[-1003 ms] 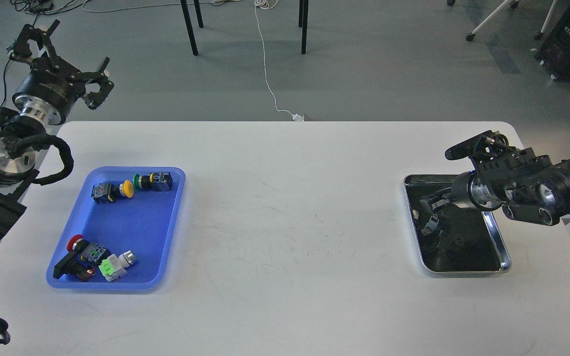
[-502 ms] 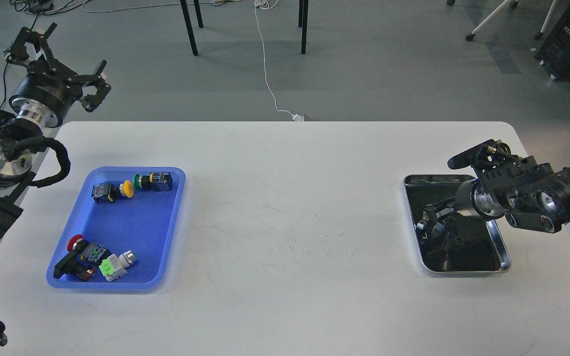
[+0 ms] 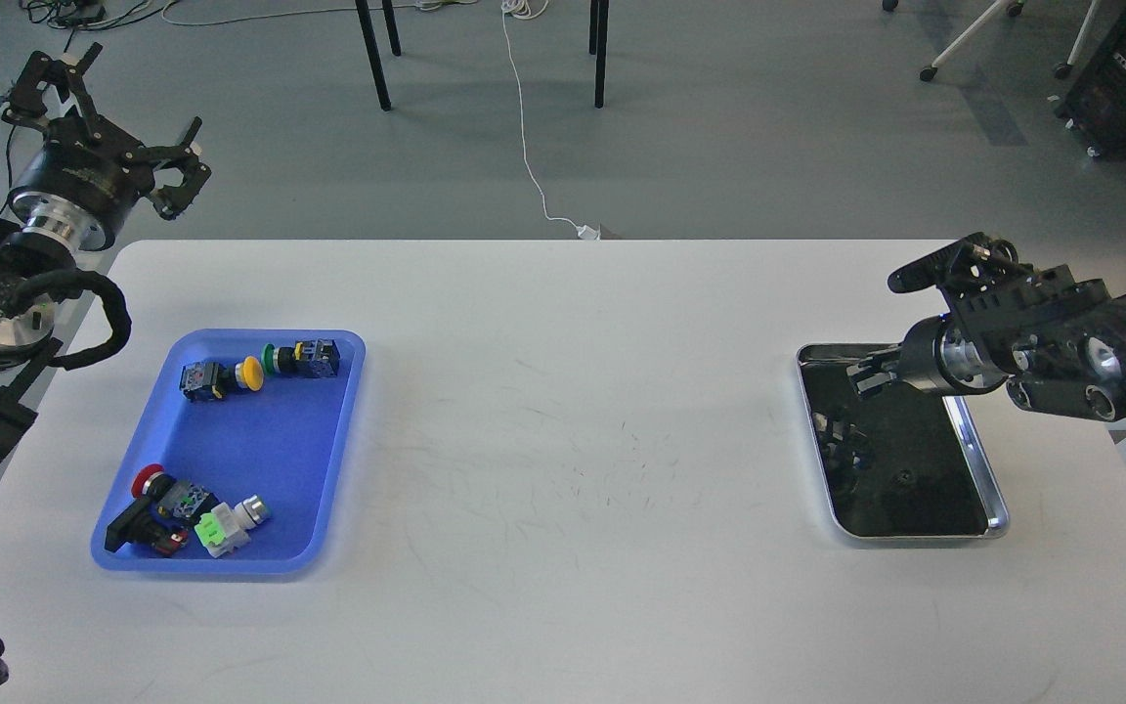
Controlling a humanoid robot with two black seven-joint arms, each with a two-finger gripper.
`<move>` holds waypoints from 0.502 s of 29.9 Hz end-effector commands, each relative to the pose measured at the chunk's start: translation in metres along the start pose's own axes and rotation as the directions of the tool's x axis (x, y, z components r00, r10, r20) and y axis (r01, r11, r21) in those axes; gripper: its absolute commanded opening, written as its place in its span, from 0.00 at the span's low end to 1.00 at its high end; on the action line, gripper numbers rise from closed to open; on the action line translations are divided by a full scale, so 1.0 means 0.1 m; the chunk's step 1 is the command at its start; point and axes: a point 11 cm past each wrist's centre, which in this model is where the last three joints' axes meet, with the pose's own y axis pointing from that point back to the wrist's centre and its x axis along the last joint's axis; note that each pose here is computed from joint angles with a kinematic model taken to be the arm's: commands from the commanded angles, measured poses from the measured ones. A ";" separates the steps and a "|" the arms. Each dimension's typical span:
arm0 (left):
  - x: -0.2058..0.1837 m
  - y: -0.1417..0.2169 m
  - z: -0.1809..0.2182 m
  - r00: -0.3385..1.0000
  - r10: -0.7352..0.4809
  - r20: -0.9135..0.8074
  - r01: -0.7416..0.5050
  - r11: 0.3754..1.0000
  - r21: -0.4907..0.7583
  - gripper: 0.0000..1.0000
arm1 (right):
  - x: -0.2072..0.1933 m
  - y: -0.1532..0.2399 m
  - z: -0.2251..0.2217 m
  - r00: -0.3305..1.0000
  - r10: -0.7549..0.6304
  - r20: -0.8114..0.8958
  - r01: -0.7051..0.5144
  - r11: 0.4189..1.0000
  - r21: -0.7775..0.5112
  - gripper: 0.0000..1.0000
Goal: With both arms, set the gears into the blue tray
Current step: 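Carry the black ring toward the table center and release it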
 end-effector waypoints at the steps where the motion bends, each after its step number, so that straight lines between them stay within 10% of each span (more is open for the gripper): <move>1: 0.00 0.00 -0.02 1.000 -0.001 -0.001 0.001 1.000 0.003 0.98 | 0.33 0.10 -0.54 0.999 0.050 -0.017 -0.047 0.991 0.128 0.17; 9: 0.01 0.00 0.00 1.000 0.002 0.002 -0.002 1.000 0.001 0.98 | 0.41 -0.16 -1.78 0.998 0.028 -0.062 -0.006 0.942 0.335 0.17; 15: 0.08 0.05 -0.04 1.000 0.017 0.001 -0.017 1.000 0.008 0.98 | 0.49 -0.34 -1.63 0.995 0.064 0.077 -0.084 0.952 0.296 0.17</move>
